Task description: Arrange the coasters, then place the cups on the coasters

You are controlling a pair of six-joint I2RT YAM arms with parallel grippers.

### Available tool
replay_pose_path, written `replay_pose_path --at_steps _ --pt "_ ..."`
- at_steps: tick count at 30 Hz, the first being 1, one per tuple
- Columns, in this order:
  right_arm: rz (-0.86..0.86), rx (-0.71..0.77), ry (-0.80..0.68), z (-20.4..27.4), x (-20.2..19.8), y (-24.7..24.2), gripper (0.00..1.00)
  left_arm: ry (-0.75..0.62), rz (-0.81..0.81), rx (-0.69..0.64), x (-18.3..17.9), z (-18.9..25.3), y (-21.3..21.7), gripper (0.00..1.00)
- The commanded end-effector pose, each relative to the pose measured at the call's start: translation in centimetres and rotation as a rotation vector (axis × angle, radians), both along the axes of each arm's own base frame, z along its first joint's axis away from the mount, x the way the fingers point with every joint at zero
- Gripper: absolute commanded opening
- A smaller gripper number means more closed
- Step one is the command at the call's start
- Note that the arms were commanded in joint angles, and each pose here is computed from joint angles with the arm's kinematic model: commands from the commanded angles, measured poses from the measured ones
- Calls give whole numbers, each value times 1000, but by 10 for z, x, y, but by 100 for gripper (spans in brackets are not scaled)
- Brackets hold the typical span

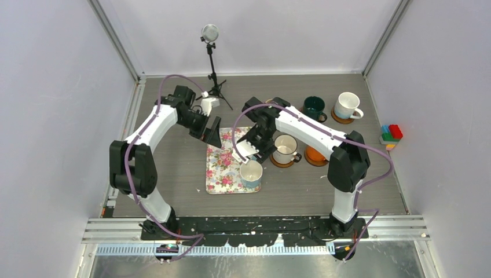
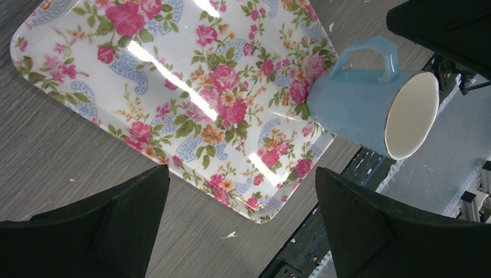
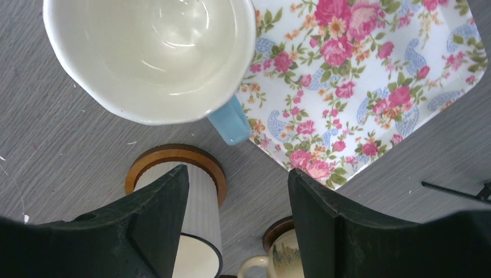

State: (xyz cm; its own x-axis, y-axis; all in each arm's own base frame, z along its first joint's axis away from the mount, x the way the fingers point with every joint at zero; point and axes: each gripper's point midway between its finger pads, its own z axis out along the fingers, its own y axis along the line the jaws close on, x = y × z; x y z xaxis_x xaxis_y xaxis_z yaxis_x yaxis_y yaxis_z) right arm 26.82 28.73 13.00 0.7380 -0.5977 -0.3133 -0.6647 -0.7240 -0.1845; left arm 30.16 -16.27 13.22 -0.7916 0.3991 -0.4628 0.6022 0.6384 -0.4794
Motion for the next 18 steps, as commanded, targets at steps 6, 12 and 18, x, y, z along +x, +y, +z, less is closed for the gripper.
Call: replay_pose_path --at_steps 6,12,18 --pt "147 -1 -29 -8 -12 8 68 -32 28 -29 -5 19 6 100" --pt "190 -34 -47 -15 -17 8 68 -39 36 -17 -6 20 10 100" --pt "190 -45 -37 -18 -23 8 64 -49 42 -3 -6 18 15 100"
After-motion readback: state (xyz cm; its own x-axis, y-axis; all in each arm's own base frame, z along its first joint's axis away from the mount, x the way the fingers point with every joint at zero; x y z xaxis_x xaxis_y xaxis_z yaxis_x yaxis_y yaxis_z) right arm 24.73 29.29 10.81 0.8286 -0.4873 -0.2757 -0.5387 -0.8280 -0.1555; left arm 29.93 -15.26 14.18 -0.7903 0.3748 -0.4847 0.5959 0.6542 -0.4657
